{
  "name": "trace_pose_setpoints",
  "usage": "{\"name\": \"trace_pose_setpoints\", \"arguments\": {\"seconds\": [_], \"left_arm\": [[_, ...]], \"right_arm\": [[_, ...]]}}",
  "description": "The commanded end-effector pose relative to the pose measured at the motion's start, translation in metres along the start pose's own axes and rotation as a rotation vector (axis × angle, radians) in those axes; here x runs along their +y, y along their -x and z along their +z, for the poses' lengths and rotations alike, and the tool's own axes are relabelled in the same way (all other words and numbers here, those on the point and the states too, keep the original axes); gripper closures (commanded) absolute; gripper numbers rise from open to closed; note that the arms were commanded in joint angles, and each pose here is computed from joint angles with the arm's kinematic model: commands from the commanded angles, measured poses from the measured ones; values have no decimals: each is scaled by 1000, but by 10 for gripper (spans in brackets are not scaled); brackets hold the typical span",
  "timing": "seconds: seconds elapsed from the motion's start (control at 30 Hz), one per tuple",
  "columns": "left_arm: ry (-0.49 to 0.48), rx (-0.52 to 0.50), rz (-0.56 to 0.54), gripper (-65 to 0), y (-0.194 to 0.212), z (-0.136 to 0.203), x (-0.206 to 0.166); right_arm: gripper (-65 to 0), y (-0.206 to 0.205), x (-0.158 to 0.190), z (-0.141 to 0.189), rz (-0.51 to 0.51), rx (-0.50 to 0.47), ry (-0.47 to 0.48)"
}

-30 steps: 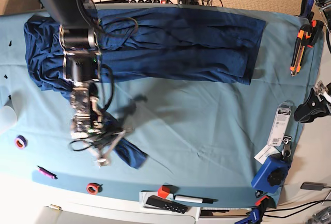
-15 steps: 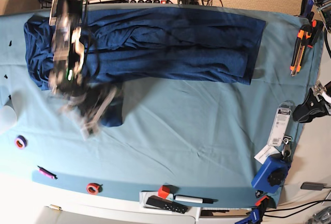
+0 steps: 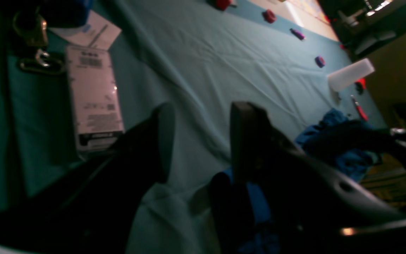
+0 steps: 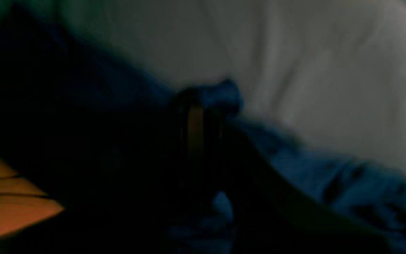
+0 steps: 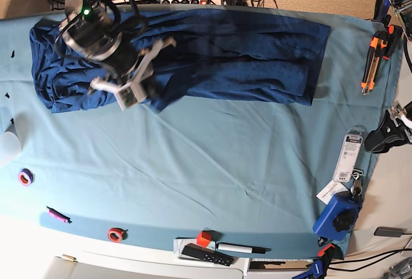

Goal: Layout the t-shirt on the table in an organized manner, then fold the t-shirt properly
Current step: 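Lift the sleeve with the right gripper and lay it onto the folded shirt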

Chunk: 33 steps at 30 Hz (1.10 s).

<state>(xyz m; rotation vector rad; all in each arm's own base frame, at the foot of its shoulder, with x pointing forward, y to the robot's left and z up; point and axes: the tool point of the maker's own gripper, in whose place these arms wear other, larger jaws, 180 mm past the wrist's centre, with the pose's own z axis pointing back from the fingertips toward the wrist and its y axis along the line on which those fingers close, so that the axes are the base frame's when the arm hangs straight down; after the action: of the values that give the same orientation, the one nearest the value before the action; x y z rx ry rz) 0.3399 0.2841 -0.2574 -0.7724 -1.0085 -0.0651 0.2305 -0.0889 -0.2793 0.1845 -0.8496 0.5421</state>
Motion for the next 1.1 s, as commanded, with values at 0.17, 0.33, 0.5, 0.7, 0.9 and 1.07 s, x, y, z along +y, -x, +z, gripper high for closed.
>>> {"name": "trace_pose_setpoints", "arguments": {"seconds": [0.17,0.33,0.5,0.7,0.9,1.07], "left_arm": [[10,-61,-44,-269,-26,7,-5],[10,-61,-44,-269,-26,7,-5],[10,-61,-43,-269,-26,7,-5],[10,-61,-43,-269,-26,6,-5],[10,-61,-43,-269,-26,7,-5],[23,-67,-29,-269,-22,2,-7]], "right_arm": [[0,-12,30,3,-39,-75,-125],[0,-31,68,1,-42,-158,-244],[0,-35,93,-3,11,-166,-275],[0,-31,90,-8,45,-137,-221],[-162,-32,91,-8,44,-142,-222],[-325,-38,92,-6,36,-180,-229]]}}
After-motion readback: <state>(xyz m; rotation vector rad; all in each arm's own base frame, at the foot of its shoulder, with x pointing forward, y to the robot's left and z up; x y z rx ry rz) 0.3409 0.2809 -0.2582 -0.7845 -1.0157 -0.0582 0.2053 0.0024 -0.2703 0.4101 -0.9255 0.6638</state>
